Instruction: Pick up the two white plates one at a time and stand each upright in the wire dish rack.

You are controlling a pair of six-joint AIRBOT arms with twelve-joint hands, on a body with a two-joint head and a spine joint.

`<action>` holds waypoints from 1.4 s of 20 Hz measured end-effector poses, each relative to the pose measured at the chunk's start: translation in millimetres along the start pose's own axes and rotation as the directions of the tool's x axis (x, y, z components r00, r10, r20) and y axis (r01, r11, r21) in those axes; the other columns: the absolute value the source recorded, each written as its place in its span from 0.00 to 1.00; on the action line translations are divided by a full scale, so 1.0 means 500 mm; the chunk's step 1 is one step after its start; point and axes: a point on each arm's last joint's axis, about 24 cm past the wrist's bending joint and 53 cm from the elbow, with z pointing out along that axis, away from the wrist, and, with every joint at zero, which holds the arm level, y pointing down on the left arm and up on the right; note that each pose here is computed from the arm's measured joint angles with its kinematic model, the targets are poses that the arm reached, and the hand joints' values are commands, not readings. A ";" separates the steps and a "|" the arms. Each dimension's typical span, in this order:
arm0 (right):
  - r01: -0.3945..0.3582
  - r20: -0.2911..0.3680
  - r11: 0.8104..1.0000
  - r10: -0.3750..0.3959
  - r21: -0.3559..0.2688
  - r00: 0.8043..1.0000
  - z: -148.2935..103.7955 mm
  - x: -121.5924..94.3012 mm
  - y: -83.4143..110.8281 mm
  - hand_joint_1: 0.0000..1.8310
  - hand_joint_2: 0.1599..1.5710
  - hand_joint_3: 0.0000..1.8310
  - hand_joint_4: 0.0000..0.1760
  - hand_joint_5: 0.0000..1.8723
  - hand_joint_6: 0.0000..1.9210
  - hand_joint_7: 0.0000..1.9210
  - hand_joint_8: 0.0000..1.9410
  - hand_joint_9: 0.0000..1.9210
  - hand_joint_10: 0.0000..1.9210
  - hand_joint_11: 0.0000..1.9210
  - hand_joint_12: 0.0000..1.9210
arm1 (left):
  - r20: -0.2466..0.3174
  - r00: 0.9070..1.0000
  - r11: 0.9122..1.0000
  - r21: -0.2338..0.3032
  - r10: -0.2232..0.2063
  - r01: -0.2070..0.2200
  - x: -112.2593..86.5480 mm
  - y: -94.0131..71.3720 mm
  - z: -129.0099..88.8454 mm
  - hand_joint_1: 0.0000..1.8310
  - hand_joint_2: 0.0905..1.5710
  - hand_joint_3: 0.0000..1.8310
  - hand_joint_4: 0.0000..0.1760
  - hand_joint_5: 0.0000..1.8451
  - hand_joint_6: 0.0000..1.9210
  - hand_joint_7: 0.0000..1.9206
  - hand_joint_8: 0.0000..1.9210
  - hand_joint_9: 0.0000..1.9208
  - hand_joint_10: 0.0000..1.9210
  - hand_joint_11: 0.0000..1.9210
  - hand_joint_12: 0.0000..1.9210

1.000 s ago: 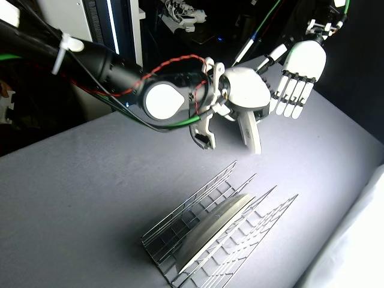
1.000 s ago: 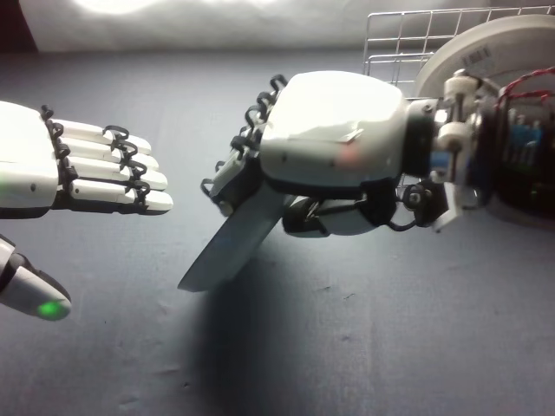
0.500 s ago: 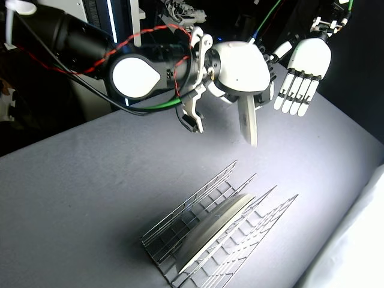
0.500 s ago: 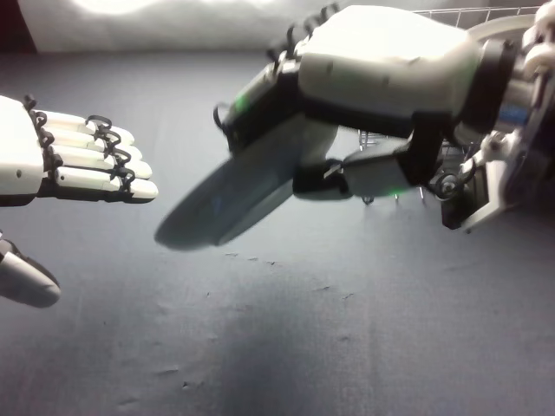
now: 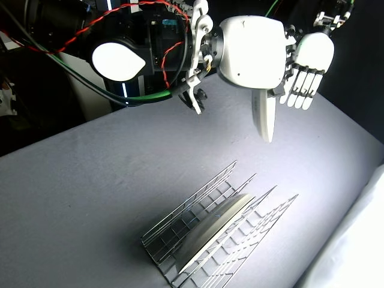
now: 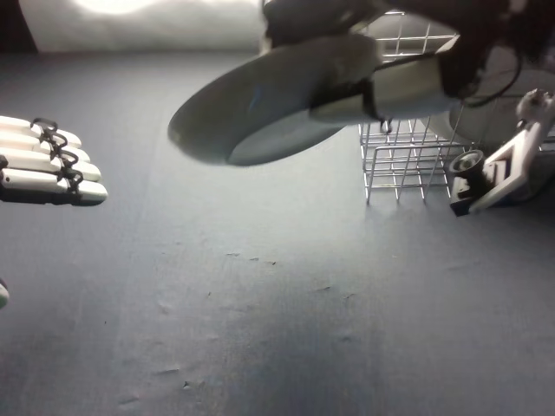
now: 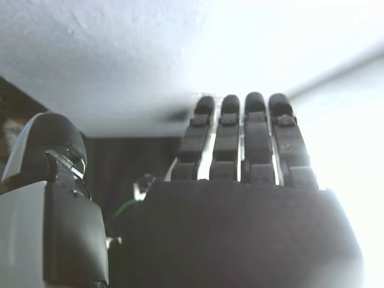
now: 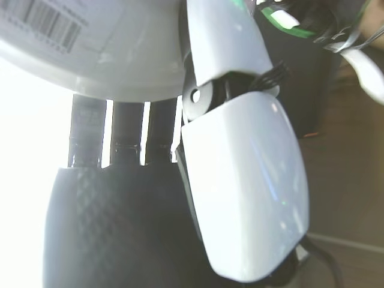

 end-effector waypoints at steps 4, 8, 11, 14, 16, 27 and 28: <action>-0.053 0.048 0.998 0.051 0.033 0.998 -0.014 -0.037 -0.016 0.82 0.66 0.00 0.00 0.47 0.48 0.51 0.47 0.52 0.52 0.48 0.79 | -0.004 1.000 1.000 0.026 0.017 -0.017 -0.005 -0.010 0.022 0.00 0.69 0.00 0.00 0.00 0.00 0.00 0.00 0.00 0.00 0.00 0.00; -0.071 0.086 0.994 0.064 0.083 0.994 -0.038 -0.075 -0.038 0.81 0.67 0.00 0.00 0.45 0.50 0.50 0.49 0.52 0.52 0.47 0.80 | 0.021 1.000 1.000 0.028 0.000 -0.001 -0.023 -0.010 0.027 0.00 0.69 0.00 0.00 0.00 0.00 0.00 0.00 0.00 0.00 0.00 0.00; -0.098 0.123 0.988 0.084 0.119 0.989 -0.060 -0.107 -0.056 0.81 0.66 0.00 0.00 0.47 0.50 0.50 0.47 0.52 0.52 0.47 0.79 | 0.008 1.000 1.000 0.029 0.006 -0.006 -0.017 -0.012 0.028 0.00 0.70 0.00 0.00 0.00 0.00 0.00 0.00 0.00 0.00 0.00 0.00; -0.130 0.140 0.979 0.108 0.157 0.984 -0.073 -0.117 -0.082 0.81 0.66 0.00 0.00 0.46 0.50 0.51 0.46 0.52 0.52 0.47 0.79 | 0.016 1.000 0.999 0.041 0.004 -0.004 -0.024 -0.018 0.027 0.00 0.69 0.00 0.00 0.00 0.00 0.00 0.00 0.00 0.00 0.00 0.00; -0.130 0.144 0.975 0.104 0.183 0.984 -0.080 -0.122 -0.103 0.82 0.66 0.00 0.00 0.47 0.48 0.52 0.45 0.53 0.51 0.48 0.79 | 0.026 1.000 0.998 0.065 0.006 -0.008 -0.035 -0.034 0.028 0.00 0.69 0.00 0.00 0.00 0.00 0.00 0.00 0.00 0.00 0.00 0.00; -0.108 0.191 0.953 0.055 0.282 0.980 -0.121 -0.172 -0.197 0.82 0.66 0.00 0.00 0.47 0.50 0.51 0.47 0.52 0.52 0.47 0.79 | 0.028 0.998 0.983 0.175 0.050 -0.054 -0.053 -0.113 0.035 0.00 0.69 0.00 0.00 0.00 0.00 0.00 0.00 0.00 0.00 0.00 0.00; -0.106 0.195 0.953 0.051 0.285 0.980 -0.123 -0.176 -0.200 0.82 0.66 0.00 0.00 0.48 0.49 0.52 0.46 0.52 0.51 0.47 0.78 | 0.024 0.998 0.982 0.179 0.053 -0.056 -0.050 -0.117 0.037 0.00 0.69 0.00 0.00 0.00 0.00 0.00 0.00 0.00 0.00 0.00 0.00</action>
